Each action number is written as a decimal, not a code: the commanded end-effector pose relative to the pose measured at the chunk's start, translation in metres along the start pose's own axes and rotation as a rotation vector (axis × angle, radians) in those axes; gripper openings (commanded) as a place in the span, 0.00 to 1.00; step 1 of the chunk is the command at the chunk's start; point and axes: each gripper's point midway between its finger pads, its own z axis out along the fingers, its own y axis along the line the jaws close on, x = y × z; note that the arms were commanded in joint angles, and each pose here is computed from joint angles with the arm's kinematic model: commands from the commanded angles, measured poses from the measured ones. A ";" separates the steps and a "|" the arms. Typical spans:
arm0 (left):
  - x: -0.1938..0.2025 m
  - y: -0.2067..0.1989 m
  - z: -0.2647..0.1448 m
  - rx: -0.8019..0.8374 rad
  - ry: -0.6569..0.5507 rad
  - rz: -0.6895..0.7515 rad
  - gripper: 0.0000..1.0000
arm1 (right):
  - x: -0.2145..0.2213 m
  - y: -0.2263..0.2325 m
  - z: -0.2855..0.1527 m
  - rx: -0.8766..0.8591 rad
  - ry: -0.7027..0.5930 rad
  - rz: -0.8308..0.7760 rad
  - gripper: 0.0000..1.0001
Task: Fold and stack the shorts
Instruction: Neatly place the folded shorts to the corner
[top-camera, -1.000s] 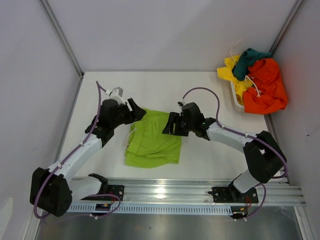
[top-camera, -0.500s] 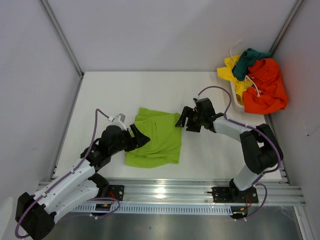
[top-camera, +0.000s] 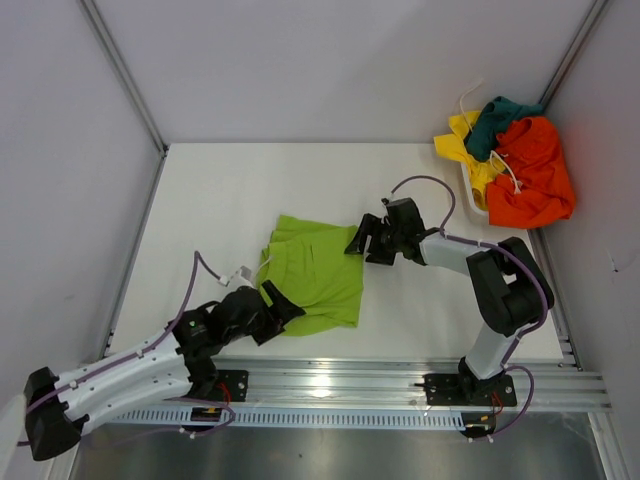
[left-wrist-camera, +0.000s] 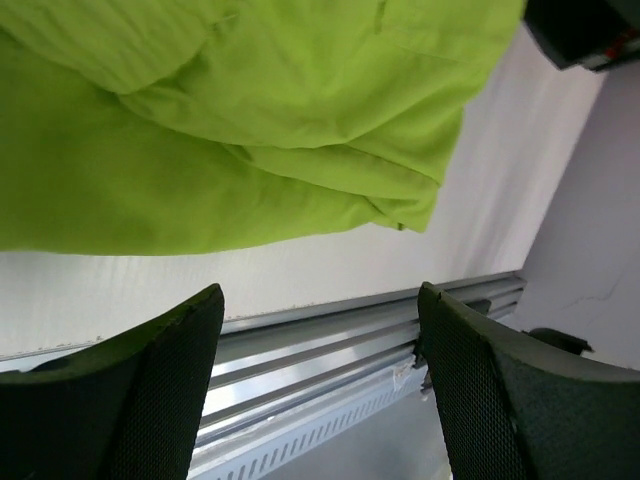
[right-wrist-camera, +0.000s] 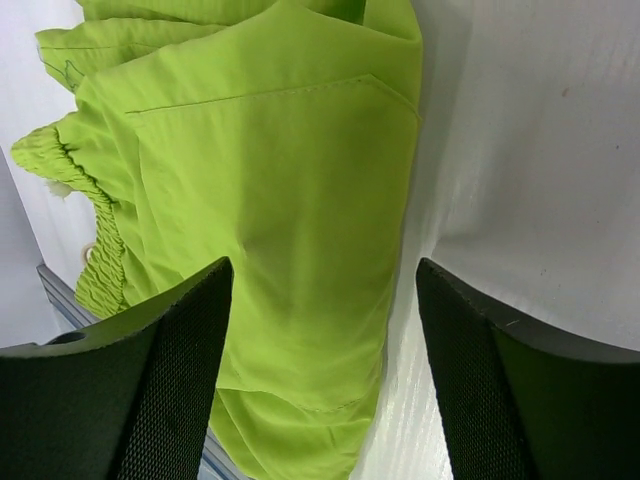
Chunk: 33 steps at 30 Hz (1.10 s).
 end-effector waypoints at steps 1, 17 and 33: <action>0.000 0.000 0.006 -0.070 -0.009 -0.114 0.80 | -0.011 0.012 -0.001 -0.047 -0.044 -0.003 0.75; -0.019 -0.003 0.036 -0.114 -0.151 -0.229 0.91 | -0.021 0.032 -0.036 -0.082 -0.114 -0.017 0.74; -0.009 0.010 0.070 -0.264 -0.120 -0.329 0.69 | -0.031 0.048 -0.087 -0.097 -0.199 -0.039 0.74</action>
